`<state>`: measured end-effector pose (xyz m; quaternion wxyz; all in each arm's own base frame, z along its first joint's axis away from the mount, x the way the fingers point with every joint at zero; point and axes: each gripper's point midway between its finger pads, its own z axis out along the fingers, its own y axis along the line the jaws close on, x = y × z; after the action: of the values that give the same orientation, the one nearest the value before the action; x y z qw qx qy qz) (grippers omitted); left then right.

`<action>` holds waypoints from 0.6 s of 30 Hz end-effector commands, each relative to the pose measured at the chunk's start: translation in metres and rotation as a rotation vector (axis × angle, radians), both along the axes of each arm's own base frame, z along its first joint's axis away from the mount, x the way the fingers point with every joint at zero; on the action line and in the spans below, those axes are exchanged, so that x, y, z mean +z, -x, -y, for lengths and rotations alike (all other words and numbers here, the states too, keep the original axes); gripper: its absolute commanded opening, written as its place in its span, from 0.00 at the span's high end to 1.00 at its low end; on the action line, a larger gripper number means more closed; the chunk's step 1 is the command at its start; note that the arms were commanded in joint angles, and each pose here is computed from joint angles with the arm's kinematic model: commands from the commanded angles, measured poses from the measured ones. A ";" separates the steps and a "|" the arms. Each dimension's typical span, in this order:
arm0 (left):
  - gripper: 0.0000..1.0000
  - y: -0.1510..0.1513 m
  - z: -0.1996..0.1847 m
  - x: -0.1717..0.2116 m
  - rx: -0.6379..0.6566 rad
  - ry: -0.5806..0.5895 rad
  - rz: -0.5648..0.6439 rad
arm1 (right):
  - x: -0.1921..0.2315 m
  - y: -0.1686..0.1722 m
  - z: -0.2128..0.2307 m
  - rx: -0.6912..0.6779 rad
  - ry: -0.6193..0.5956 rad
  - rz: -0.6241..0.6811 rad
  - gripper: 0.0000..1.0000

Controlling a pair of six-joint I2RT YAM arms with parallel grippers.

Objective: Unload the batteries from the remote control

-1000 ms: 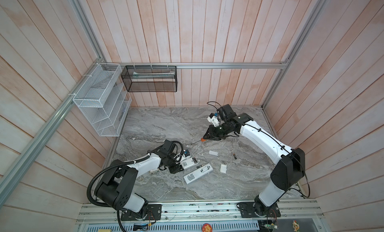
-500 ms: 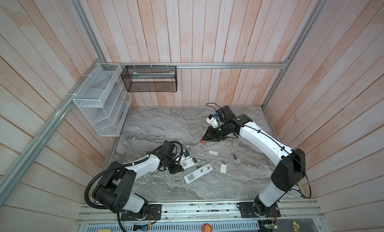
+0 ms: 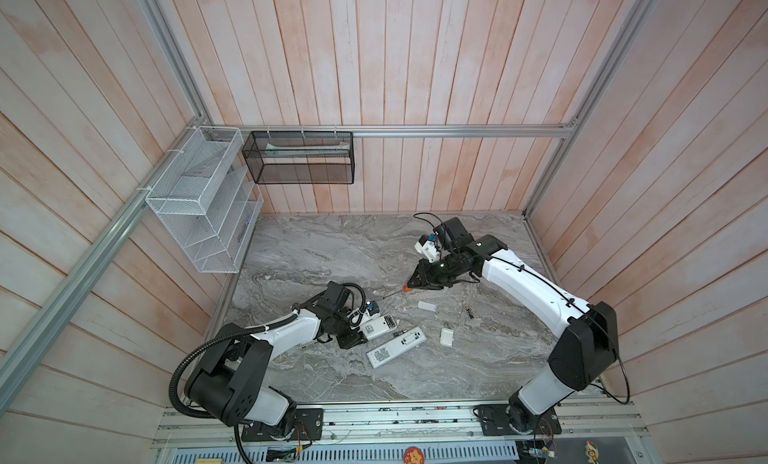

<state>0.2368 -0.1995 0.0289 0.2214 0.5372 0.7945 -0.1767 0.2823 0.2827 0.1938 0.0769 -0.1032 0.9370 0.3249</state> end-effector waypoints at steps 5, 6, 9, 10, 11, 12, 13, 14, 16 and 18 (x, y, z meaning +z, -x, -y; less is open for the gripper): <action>0.53 0.003 0.007 0.007 -0.024 0.042 0.010 | 0.002 0.022 0.004 0.011 -0.005 -0.019 0.85; 0.53 0.004 0.008 0.006 -0.027 0.042 0.010 | 0.001 0.025 0.005 0.010 -0.004 -0.021 0.85; 0.53 0.004 0.008 0.006 -0.029 0.041 0.008 | -0.003 0.032 0.009 0.009 0.001 -0.038 0.85; 0.53 0.004 0.008 0.006 -0.028 0.040 0.007 | -0.004 0.034 0.009 0.008 0.001 -0.041 0.85; 0.53 0.004 0.008 0.006 -0.028 0.042 0.010 | -0.005 0.036 0.010 0.007 0.003 -0.045 0.85; 0.53 0.004 0.008 0.006 -0.028 0.041 0.009 | -0.007 0.038 0.011 0.004 0.003 -0.050 0.85; 0.53 0.004 0.008 0.006 -0.028 0.041 0.008 | -0.009 0.040 0.012 0.004 0.003 -0.057 0.85; 0.53 0.004 0.009 0.006 -0.029 0.041 0.007 | -0.010 0.042 0.012 0.003 0.003 -0.060 0.85; 0.53 0.004 0.008 0.005 -0.028 0.040 0.006 | -0.015 0.046 0.012 0.002 0.001 -0.072 0.85; 0.53 0.003 0.009 0.005 -0.027 0.039 0.003 | -0.018 0.050 0.013 0.002 -0.001 -0.079 0.85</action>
<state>0.2339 -0.2021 0.0290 0.2202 0.5401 0.7915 -0.1826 0.2396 0.2668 0.1717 0.0397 -0.0898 0.9438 0.3156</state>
